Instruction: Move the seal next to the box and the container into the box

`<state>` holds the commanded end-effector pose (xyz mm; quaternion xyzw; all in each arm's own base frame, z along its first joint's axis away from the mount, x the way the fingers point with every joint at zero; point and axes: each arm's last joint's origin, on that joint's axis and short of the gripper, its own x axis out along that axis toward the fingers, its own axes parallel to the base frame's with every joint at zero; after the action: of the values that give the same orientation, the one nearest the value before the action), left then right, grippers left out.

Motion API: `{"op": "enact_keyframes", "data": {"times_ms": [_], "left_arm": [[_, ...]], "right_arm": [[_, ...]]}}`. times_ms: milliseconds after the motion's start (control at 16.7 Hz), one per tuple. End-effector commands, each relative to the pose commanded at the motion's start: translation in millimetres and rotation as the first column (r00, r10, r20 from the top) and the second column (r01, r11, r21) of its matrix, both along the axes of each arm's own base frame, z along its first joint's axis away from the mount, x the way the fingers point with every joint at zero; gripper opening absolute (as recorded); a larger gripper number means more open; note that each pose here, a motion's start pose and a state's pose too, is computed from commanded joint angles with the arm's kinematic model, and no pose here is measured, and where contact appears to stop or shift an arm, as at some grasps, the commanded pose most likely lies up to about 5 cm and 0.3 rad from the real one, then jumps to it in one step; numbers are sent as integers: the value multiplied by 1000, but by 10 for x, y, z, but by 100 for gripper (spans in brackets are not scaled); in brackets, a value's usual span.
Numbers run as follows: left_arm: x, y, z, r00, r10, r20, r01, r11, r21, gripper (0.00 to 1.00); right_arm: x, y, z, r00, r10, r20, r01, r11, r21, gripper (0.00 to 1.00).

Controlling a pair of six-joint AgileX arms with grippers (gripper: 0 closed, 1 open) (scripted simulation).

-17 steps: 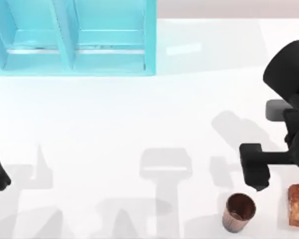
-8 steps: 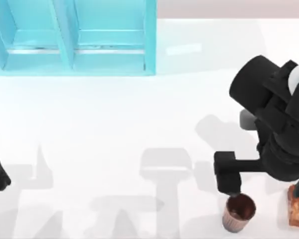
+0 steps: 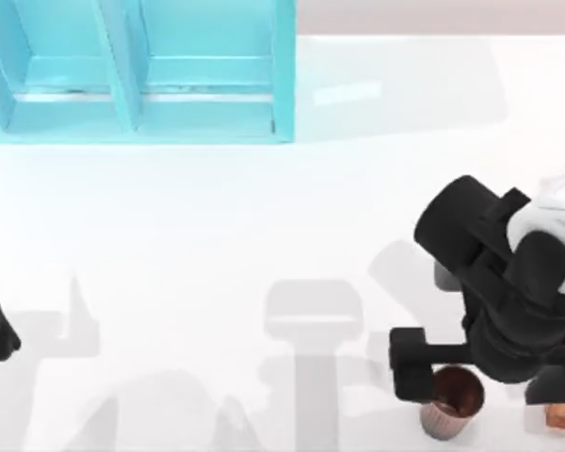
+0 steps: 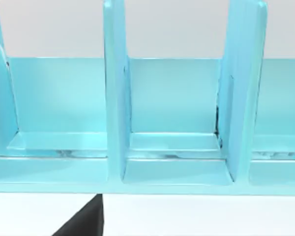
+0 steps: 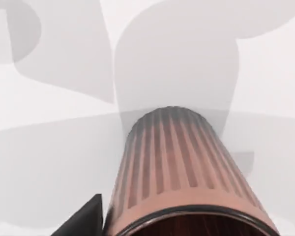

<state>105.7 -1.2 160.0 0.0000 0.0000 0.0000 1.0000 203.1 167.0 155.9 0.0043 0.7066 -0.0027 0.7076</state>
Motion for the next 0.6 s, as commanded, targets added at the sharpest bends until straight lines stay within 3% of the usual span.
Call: {"op": "enact_keyframes", "data": {"times_ms": [300,600], "left_arm": [[0,0,0,1000,0,0,0,1000,0,100],[0,0,0,1000,0,0,0,1000,0,100]], "right_arm": [[-11,-7,-69,1000,0,-3,0,1000,-2,100],[-11,-7,-69,1000,0,-3,0,1000,-2,62]]}}
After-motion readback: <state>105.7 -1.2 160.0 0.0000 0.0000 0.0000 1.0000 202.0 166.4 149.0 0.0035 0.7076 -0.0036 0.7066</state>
